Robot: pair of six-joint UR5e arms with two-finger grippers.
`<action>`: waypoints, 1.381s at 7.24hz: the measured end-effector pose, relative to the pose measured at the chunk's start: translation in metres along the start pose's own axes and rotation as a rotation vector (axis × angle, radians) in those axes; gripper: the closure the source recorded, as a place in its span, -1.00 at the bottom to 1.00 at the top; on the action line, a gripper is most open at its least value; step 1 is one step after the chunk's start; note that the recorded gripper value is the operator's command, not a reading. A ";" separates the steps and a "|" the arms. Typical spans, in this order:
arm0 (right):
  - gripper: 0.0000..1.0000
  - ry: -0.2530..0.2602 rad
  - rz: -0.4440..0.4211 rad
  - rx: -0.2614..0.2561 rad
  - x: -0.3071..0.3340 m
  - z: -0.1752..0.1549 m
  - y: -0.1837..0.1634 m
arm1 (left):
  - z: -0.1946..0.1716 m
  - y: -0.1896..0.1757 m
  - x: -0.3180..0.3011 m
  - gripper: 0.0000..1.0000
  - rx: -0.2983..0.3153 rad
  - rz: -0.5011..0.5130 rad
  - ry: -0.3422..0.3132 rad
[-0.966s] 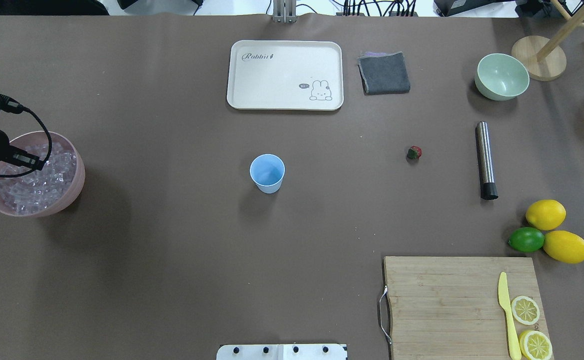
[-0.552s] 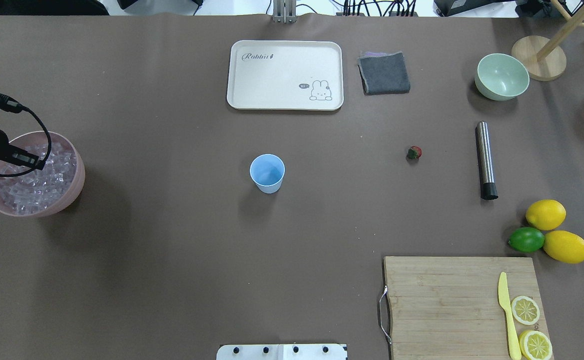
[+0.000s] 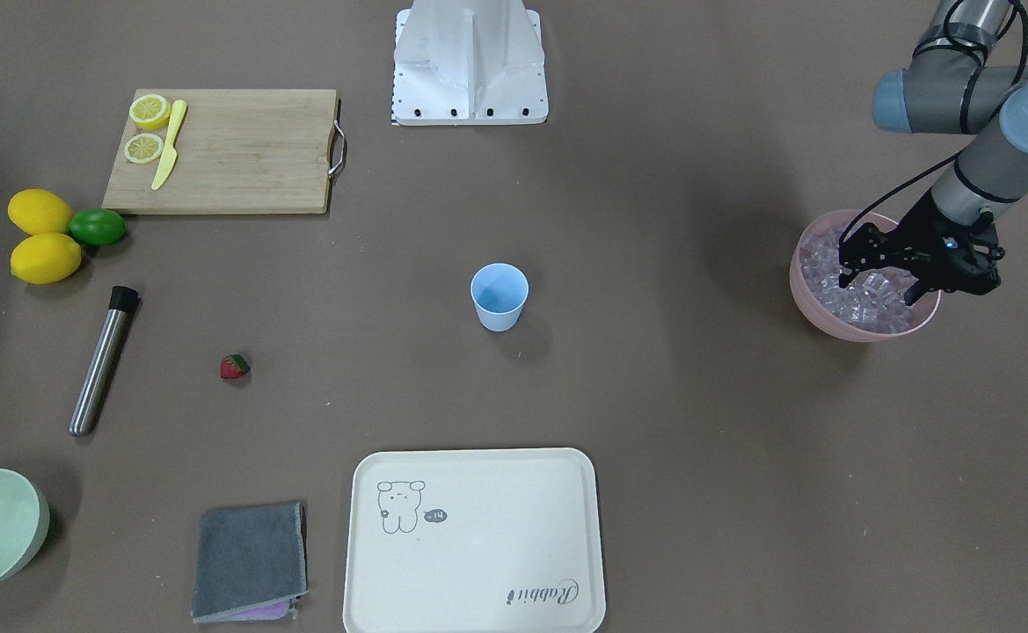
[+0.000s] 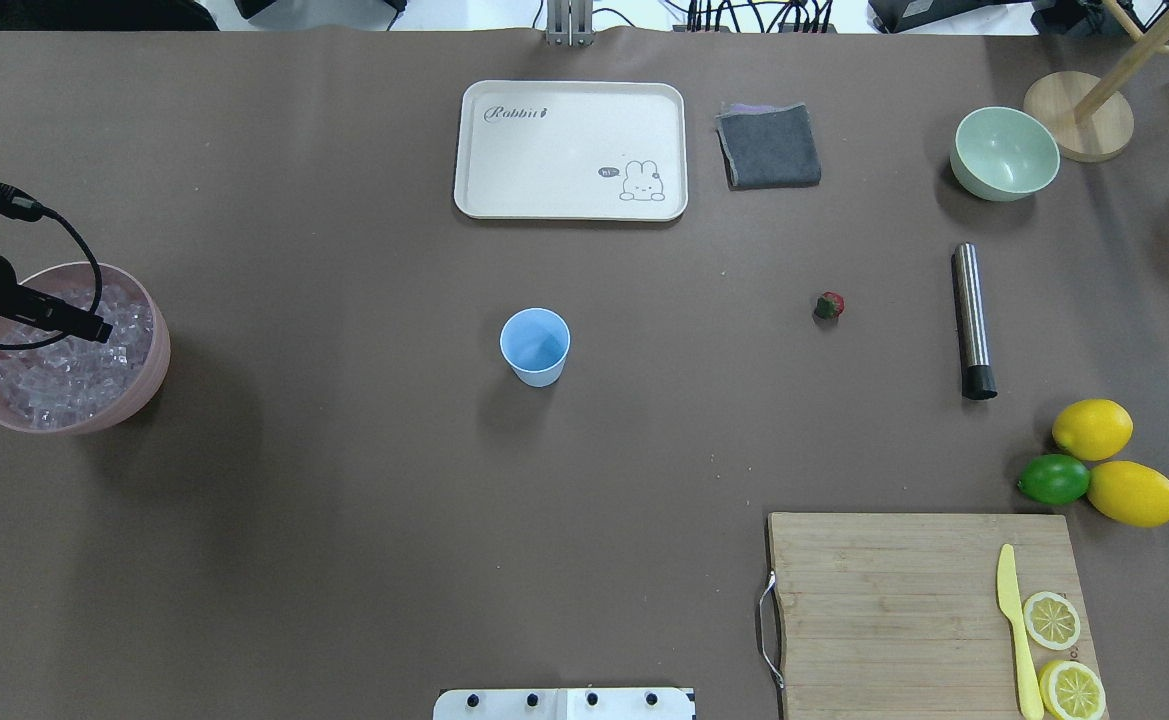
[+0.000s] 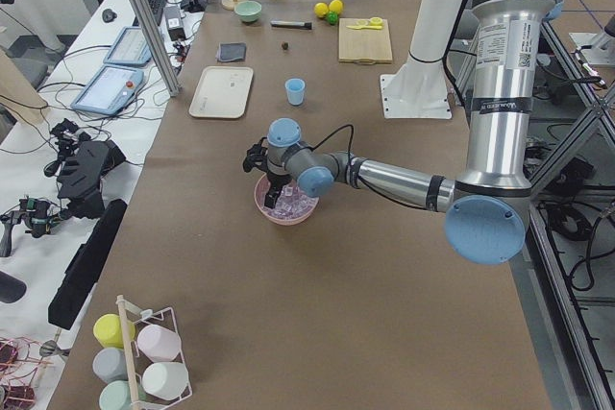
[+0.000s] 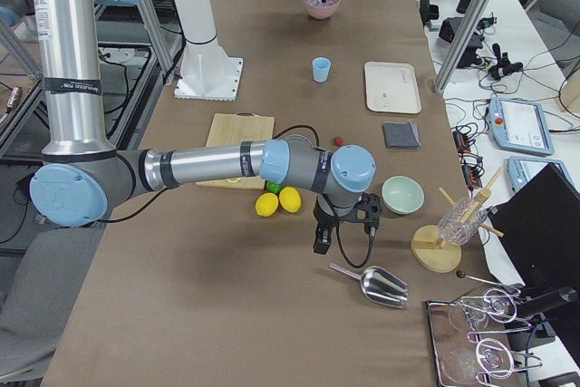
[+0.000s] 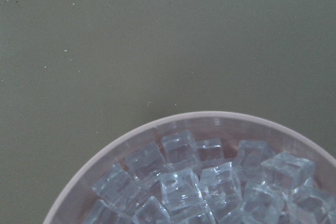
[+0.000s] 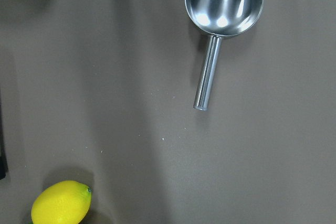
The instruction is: Mash ice and strawberries in cup
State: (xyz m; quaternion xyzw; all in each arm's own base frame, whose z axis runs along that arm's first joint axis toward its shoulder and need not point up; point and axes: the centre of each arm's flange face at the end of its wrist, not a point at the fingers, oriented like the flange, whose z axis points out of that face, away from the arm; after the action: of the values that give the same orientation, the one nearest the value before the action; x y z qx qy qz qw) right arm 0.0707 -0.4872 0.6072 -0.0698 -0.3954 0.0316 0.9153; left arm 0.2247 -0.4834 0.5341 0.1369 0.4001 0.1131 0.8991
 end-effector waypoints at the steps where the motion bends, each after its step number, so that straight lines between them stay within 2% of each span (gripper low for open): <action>1: -1.00 0.000 0.000 0.000 0.000 0.000 0.000 | 0.001 -0.003 0.001 -0.93 0.003 -0.005 -0.006; 2: -1.00 0.000 0.001 -0.001 0.001 0.000 0.000 | 0.003 -0.008 0.001 -0.91 0.010 -0.008 -0.019; 5: -1.00 0.000 0.007 -0.008 0.004 0.004 -0.001 | 0.007 -0.016 0.003 -0.56 0.018 -0.008 -0.033; 6: -1.00 0.000 0.009 -0.011 0.006 0.005 -0.001 | 0.007 -0.017 0.004 -0.55 0.019 -0.008 -0.033; 7: -1.00 0.000 0.011 -0.013 0.006 0.006 -0.001 | 0.008 -0.018 0.004 -0.44 0.019 -0.007 -0.033; 9: -1.00 -0.001 0.012 -0.013 0.007 0.006 -0.001 | 0.008 -0.018 0.005 0.06 0.020 -0.006 -0.033; 10: -1.00 -0.001 0.011 -0.012 0.006 0.006 -0.001 | 0.008 -0.018 0.005 0.21 0.021 -0.005 -0.032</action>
State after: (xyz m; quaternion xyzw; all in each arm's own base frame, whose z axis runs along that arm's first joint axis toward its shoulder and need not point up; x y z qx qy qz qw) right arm 0.0707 -0.4871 0.6153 -0.0774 -0.3958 0.0343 0.9144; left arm 0.2354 -0.5002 0.5296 0.1470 0.3871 0.1044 0.9043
